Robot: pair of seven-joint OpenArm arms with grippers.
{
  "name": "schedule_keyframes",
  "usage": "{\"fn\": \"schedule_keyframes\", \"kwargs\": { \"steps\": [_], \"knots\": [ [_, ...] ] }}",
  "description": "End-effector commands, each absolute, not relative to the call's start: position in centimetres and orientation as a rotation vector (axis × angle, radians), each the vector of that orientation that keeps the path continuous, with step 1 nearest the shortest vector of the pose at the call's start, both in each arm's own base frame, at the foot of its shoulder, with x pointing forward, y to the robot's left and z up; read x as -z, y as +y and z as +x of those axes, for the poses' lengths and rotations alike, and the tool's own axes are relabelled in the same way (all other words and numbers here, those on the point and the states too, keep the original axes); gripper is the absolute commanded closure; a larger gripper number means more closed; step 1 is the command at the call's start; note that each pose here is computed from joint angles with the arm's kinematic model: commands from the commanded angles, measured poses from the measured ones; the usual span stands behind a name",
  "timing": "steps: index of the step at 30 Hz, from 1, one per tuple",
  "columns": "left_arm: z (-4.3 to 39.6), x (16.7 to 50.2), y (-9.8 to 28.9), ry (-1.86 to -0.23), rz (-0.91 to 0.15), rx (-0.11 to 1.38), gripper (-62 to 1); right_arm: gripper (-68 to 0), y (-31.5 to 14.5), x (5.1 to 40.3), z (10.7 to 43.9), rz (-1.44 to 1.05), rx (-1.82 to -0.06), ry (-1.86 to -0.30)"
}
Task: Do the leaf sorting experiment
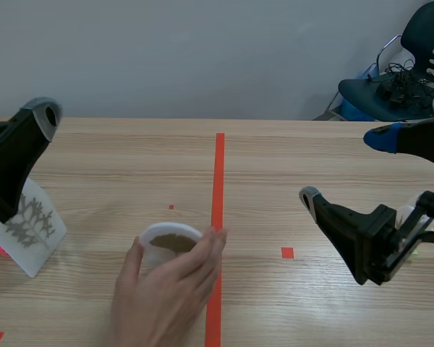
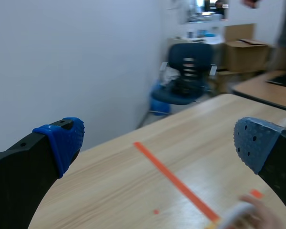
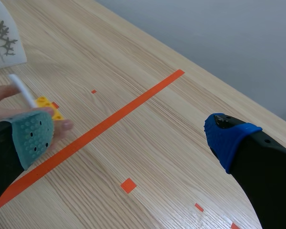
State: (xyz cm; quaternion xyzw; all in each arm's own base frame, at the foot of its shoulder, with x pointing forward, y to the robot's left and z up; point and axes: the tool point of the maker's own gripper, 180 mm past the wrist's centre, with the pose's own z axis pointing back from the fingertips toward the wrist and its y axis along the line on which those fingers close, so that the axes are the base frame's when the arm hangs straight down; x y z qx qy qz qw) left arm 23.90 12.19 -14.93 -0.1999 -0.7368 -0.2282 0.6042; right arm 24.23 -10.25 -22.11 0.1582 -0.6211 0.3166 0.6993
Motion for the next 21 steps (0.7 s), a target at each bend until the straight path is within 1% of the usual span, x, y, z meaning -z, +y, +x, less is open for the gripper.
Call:
{"fn": "schedule_keyframes", "kwargs": {
  "steps": [1, 3, 6, 12, 21],
  "knots": [
    [23.2, 15.5, 11.5, -1.663, -0.508, 0.523, -62.3, -67.9, -10.3, 21.5, 24.6, 0.355, -0.696, -1.412],
    [22.3, 15.1, 10.4, -1.636, -0.558, 0.537, -62.3, -67.9, -10.3, 21.5, 24.6, 0.355, -0.696, -1.412],
    [21.5, 15.2, 9.7, -1.604, -0.571, 0.552, -62.3, -67.9, -10.3, 21.5, 24.6, 0.355, -0.696, -1.412],
    [21.3, 16.7, 9.6, -1.537, -0.561, 0.55, -62.3, -67.9, -10.3, 21.5, 24.6, 0.355, -0.696, -1.412],
    [21.5, 18.0, 10.4, -1.504, -0.545, 0.527, -62.3, -67.9, -10.3, 21.6, 24.6, 0.356, -0.696, -1.406]
  ]
}}
